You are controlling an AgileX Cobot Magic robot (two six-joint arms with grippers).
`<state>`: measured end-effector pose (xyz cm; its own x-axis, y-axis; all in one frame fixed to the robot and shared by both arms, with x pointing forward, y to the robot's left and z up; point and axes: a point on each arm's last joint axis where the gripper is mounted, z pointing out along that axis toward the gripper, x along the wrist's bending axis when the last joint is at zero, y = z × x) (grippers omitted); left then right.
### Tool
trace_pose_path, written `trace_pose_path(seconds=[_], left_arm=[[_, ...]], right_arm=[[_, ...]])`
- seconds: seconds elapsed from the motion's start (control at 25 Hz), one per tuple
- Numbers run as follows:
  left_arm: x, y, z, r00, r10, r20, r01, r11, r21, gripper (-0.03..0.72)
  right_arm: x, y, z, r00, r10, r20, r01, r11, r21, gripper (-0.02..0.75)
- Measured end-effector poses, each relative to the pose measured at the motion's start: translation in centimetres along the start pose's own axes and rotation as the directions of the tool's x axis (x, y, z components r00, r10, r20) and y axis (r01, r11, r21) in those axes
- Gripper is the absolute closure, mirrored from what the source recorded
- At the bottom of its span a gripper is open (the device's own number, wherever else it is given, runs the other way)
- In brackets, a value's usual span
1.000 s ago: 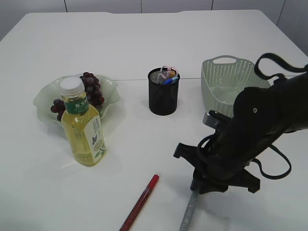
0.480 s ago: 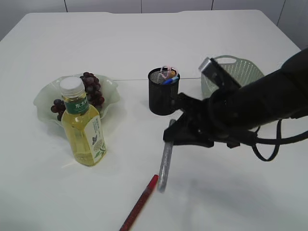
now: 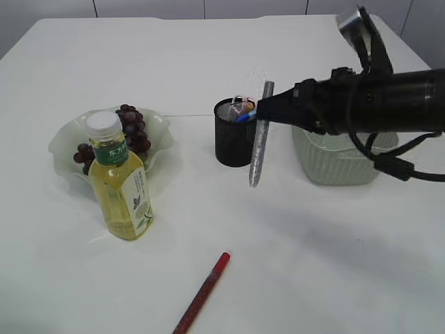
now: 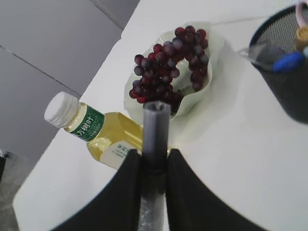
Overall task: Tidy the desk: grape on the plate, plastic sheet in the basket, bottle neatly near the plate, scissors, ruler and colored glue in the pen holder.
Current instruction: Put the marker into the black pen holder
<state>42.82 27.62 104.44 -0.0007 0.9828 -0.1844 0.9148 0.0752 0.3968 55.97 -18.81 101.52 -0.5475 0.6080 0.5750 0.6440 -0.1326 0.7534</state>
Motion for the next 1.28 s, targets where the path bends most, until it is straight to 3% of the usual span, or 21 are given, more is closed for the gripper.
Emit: trace_pose_path(seconds=[0.24, 0.48, 0.8, 1.04, 1.28], left_arm=[[0.0, -0.1, 0.0, 1.000, 0.000, 0.000, 0.000, 1.000, 0.007, 0.202], [0.0, -0.1, 0.0, 1.000, 0.000, 0.000, 0.000, 1.000, 0.016, 0.202], [0.0, -0.2, 0.0, 1.000, 0.000, 0.000, 0.000, 1.000, 0.020, 0.202], [0.0, -0.2, 0.0, 1.000, 0.000, 0.000, 0.000, 1.000, 0.022, 0.202], [0.0, -0.2, 0.0, 1.000, 0.000, 0.000, 0.000, 1.000, 0.022, 0.202]], right_arm=[[0.1, 3.8, 1.0, 0.954, -0.301, 0.007, 0.301, 0.950, -0.082, 0.647], [-0.8, 8.8, 3.2, 0.882, -0.467, 0.061, 0.470, 0.867, -0.163, 0.648], [-4.8, 12.3, 8.1, 0.849, -0.521, 0.094, 0.528, 0.823, -0.211, 0.650], [-8.5, 10.9, 11.2, 0.855, -0.510, 0.098, 0.519, 0.836, -0.175, 0.650], [-10.3, 9.3, 12.3, 0.871, -0.483, 0.092, 0.491, 0.860, -0.141, 0.650]])
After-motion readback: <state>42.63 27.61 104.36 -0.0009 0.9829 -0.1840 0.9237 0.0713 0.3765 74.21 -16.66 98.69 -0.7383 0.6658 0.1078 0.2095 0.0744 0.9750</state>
